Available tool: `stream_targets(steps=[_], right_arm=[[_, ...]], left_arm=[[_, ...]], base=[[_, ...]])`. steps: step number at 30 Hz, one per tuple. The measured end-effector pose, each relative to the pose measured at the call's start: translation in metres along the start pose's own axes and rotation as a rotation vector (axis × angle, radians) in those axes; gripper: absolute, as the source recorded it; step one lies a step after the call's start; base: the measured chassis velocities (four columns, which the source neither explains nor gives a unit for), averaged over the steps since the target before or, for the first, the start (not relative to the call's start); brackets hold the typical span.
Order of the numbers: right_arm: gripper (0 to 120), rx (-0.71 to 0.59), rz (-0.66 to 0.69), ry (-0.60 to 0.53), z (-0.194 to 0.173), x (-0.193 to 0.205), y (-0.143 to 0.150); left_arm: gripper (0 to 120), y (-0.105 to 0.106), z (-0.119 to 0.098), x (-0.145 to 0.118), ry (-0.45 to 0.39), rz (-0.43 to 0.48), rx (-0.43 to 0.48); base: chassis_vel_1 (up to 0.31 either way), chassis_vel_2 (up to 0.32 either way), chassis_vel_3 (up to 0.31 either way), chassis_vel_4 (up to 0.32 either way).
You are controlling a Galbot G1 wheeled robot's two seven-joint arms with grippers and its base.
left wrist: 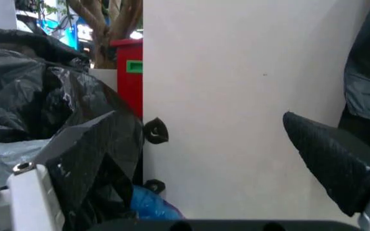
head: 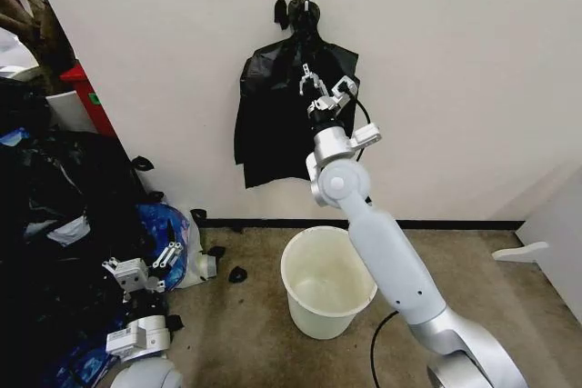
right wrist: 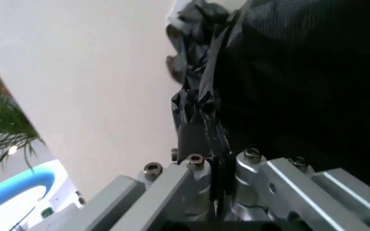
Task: Place the garbage bag over the trash bin.
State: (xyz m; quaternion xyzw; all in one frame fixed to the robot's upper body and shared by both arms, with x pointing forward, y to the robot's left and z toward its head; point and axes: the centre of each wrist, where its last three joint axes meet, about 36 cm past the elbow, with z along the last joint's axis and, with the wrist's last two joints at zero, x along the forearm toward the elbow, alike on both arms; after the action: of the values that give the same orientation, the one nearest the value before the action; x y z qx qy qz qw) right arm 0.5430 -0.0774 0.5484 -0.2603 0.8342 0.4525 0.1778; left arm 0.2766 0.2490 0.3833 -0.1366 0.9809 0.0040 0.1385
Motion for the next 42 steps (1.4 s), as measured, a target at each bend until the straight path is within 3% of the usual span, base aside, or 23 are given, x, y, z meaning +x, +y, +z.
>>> stream_targets(steps=[6, 11, 26, 42], right_arm=[[0, 0.035, -0.037, 0.035, 0.010, 0.029, 0.000], [0, 0.139, -0.082, 0.068, 0.022, 0.072, -0.008], [0, 0.283, -0.063, 0.192, 0.054, 0.173, -0.027], [0, 0.440, -0.211, 0.237, 0.071, 0.219, -0.049]], left_arm=[[100, 0.001, 0.000, 0.000, -0.001, -0.001, -0.002], [100, 0.001, 0.000, 0.000, -0.001, -0.002, -0.002], [100, -0.001, 0.000, 0.000, -0.005, -0.001, 0.001], [100, -0.001, -0.008, 0.002, -0.017, 0.002, 0.005]], base=[[0.000, 0.000, 0.000, 0.000], [0.000, 0.000, 0.000, 0.000], [0.000, 0.000, 0.000, 0.000], [0.000, 0.000, 0.000, 0.000]])
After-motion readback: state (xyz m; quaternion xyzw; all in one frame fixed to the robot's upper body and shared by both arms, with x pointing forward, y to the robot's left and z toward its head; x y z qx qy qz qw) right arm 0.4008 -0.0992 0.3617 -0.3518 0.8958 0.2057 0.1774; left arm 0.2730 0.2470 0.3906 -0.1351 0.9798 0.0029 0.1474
